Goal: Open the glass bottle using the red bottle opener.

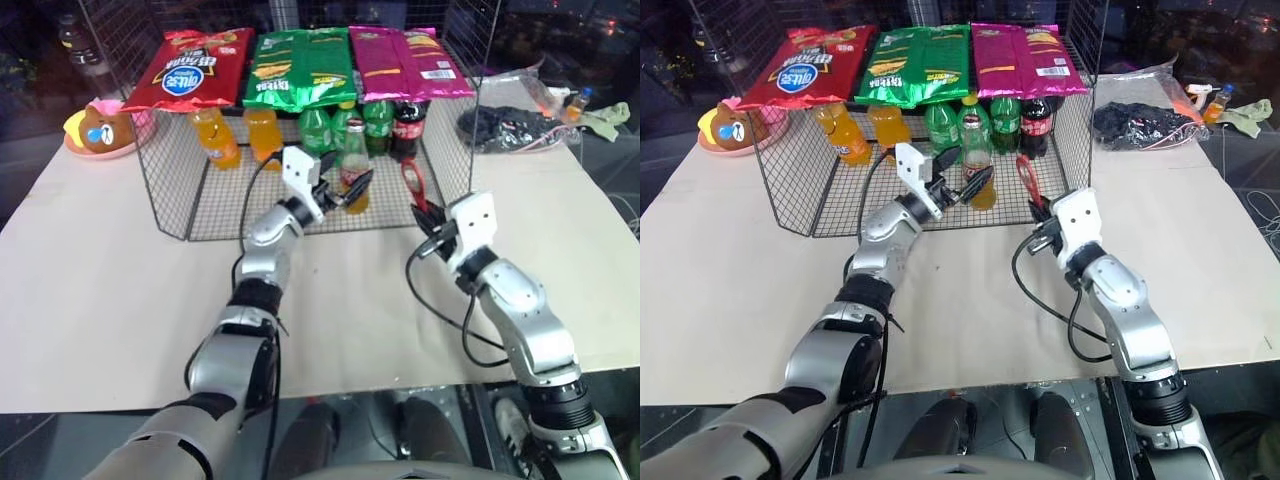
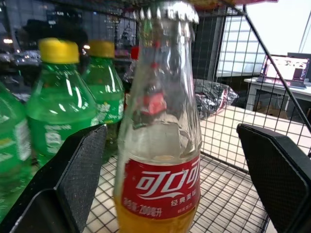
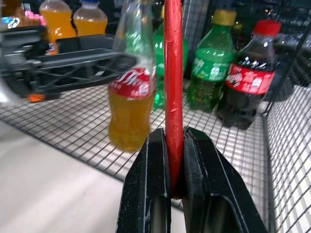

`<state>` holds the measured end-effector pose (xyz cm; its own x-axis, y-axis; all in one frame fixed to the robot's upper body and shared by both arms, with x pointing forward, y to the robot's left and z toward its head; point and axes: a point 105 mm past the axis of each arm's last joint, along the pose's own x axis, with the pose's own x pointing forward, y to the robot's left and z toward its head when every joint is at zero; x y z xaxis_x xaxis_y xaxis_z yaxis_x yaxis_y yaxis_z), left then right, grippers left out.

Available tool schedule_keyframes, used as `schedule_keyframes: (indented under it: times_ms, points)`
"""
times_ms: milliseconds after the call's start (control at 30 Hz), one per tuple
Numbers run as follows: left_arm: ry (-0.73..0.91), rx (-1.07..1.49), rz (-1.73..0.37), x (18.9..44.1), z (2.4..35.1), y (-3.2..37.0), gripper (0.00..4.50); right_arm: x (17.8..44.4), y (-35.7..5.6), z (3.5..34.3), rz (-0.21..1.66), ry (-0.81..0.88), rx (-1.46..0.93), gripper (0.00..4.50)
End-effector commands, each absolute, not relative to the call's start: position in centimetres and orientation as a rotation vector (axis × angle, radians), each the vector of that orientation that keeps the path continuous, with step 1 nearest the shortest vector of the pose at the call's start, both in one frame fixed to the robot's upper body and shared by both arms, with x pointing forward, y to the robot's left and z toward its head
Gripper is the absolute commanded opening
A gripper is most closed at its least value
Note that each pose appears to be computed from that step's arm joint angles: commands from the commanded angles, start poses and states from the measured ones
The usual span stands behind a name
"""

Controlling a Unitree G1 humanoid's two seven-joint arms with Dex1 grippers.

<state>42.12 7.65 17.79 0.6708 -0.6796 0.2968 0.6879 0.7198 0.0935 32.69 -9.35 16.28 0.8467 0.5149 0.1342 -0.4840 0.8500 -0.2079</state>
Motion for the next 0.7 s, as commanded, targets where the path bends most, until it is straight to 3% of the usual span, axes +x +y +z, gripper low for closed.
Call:
schedule_keyframes:
  times_ms: [33, 567, 700]
  points:
    - [-0.373, 0.016, -0.724, 43.0, 19.5, 7.5, 4.42, 31.9, -9.1, 17.9, 0.528, -0.261, -0.179, 0.0]
    - [-0.311, 0.055, -0.709, 44.4, 19.4, 6.1, 4.42, 31.9, -9.1, 17.8, 0.525, -0.262, -0.203, 0.0]
    - [-0.308, 0.056, -0.714, 44.5, 19.5, 6.0, 3.21, 31.9, -9.1, 17.8, 0.523, -0.263, -0.203, 0.0]
